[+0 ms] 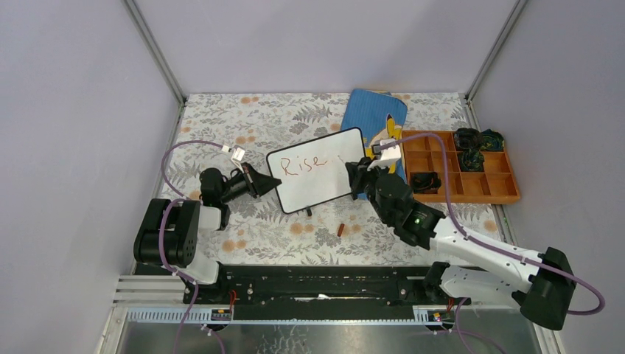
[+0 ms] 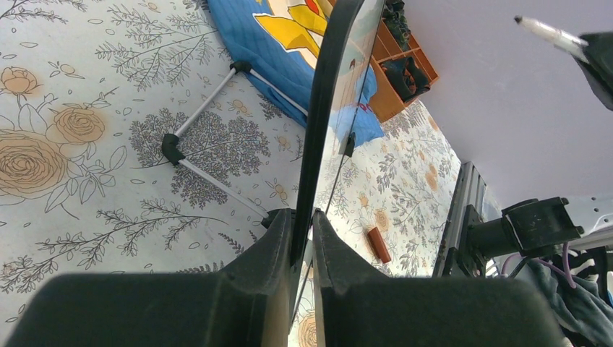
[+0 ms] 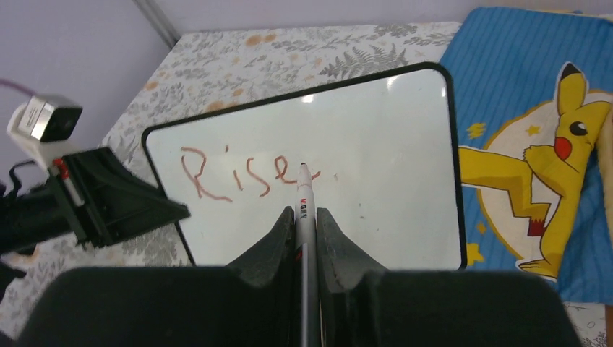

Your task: Write a sentence on the whiteboard

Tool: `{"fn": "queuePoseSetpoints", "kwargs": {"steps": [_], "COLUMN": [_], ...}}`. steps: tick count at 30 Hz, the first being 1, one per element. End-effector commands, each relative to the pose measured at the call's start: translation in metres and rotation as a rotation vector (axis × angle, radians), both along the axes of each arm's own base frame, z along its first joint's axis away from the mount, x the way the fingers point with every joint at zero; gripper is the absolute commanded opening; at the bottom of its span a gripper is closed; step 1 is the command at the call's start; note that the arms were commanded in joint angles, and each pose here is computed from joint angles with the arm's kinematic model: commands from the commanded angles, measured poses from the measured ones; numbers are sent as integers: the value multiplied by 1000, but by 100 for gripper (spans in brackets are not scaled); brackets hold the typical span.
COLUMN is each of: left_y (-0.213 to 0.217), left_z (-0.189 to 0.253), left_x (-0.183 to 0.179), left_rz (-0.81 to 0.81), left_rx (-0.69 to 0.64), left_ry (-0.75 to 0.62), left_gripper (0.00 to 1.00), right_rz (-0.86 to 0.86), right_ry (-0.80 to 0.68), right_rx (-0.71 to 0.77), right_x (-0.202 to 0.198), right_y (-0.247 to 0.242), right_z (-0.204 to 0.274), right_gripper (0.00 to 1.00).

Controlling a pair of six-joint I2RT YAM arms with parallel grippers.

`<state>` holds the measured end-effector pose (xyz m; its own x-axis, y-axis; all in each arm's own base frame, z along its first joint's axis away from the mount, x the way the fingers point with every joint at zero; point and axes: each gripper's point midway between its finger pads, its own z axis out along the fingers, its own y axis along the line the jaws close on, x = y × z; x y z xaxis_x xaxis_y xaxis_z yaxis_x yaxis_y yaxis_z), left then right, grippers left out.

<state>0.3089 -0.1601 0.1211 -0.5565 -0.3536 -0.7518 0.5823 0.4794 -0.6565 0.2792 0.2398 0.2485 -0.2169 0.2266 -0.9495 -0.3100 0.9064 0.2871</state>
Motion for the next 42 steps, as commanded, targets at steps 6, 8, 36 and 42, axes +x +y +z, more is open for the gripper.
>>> {"fn": "queuePoseSetpoints", "kwargs": {"steps": [6,8,36,42], "left_y": [3,3,1,2], "left_z": [-12,-13,-20,-20], "left_x": [5,4,4,4], "left_rz": [28,27,21,22], "left_rx": [35,38,56,57], "left_ry": [38,39,60,60], "left_gripper": [0,0,0,0], "right_rz": [121,119,318,310], "right_ry": [-119,-118,10,-45], "right_rx": [-260,-268,-140,-274], "right_x": [-48,-50,-48,-56], "right_y": [35,37,53,71], "right_z": [-20,-27,-57,-61], "right_gripper": [0,0,0,0]}}
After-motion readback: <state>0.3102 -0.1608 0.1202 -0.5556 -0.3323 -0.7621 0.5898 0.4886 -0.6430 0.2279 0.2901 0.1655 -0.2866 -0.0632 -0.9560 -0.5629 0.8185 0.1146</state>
